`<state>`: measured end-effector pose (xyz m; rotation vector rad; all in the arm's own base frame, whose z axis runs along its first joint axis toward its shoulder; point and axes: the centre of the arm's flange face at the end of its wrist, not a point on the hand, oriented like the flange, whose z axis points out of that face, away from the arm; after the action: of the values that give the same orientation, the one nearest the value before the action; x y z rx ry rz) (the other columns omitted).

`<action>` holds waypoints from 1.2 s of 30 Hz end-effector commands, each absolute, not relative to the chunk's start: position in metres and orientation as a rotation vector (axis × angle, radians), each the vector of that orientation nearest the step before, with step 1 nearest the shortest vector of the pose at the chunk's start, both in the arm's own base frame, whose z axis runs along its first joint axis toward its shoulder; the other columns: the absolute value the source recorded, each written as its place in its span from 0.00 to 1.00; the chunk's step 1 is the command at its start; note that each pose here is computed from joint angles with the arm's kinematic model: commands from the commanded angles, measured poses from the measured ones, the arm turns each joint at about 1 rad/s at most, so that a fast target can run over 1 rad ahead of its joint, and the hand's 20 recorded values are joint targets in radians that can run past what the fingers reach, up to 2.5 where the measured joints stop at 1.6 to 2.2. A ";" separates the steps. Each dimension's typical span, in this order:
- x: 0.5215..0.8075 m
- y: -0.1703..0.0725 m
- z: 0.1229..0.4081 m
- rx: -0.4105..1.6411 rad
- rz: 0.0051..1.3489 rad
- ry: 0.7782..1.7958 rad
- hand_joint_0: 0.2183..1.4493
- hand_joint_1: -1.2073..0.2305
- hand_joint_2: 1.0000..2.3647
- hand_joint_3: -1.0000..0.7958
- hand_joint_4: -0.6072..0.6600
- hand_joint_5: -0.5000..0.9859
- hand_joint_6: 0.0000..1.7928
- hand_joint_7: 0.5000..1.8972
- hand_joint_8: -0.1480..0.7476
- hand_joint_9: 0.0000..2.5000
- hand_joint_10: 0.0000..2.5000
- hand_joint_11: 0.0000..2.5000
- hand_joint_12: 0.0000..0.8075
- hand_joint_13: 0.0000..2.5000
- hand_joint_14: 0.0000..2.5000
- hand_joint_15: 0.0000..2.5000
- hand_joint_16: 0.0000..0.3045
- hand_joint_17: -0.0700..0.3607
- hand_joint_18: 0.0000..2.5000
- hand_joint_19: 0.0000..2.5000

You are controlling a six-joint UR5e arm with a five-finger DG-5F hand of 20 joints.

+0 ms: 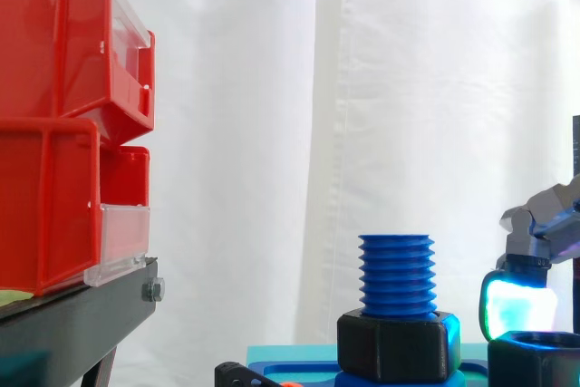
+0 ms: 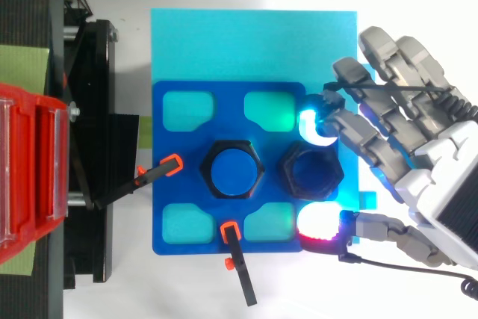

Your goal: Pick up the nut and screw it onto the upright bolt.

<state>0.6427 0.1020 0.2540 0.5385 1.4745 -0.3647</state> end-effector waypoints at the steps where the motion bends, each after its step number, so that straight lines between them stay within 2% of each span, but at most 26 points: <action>1: 0.643 0.099 0.254 0.530 -0.364 1.481 0.27 0.37 0.00 0.28 0.72 0.21 0.28 0.45 0.52 0.17 0.00 0.06 0.42 0.05 0.00 0.00 0.16 0.42 0.04 0.00; 10: 0.642 0.090 0.261 0.555 -0.359 1.471 0.27 0.37 0.00 0.28 0.71 0.22 0.28 0.47 0.52 0.18 0.00 0.07 0.42 0.05 0.00 0.00 0.16 0.41 0.04 0.00; 22: 0.630 0.079 0.308 0.571 -0.348 1.458 0.26 0.37 0.00 0.28 0.71 0.22 0.28 0.46 0.52 0.18 0.00 0.07 0.42 0.06 0.00 0.00 0.16 0.41 0.04 0.00; 23: 0.630 0.077 0.319 0.577 -0.342 1.448 0.26 0.37 0.00 0.28 0.71 0.22 0.28 0.46 0.52 0.18 0.00 0.07 0.42 0.06 0.00 0.00 0.16 0.41 0.04 0.00; 26: 0.631 0.076 0.327 0.568 -0.352 1.462 0.26 0.37 0.00 0.28 0.72 0.22 0.28 0.46 0.52 0.18 0.00 0.07 0.42 0.06 0.00 0.00 0.16 0.41 0.04 0.00; 30: 0.637 0.070 0.357 0.554 -0.381 1.498 0.26 0.37 0.00 0.28 0.72 0.22 0.28 0.46 0.52 0.18 0.00 0.07 0.42 0.06 0.00 0.00 0.15 0.41 0.04 0.00; 33: 0.645 0.062 0.393 0.575 -0.385 1.490 0.26 0.37 0.00 0.28 0.71 0.22 0.28 0.46 0.52 0.18 0.00 0.07 0.42 0.06 0.00 0.00 0.15 0.41 0.04 0.00; 36: 0.649 0.057 0.402 0.566 -0.378 1.484 0.26 0.37 0.00 0.28 0.71 0.22 0.28 0.46 0.53 0.18 0.00 0.07 0.42 0.06 0.00 0.00 0.15 0.41 0.04 0.00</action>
<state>0.6459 0.0630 0.3859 0.5764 1.4765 -0.3721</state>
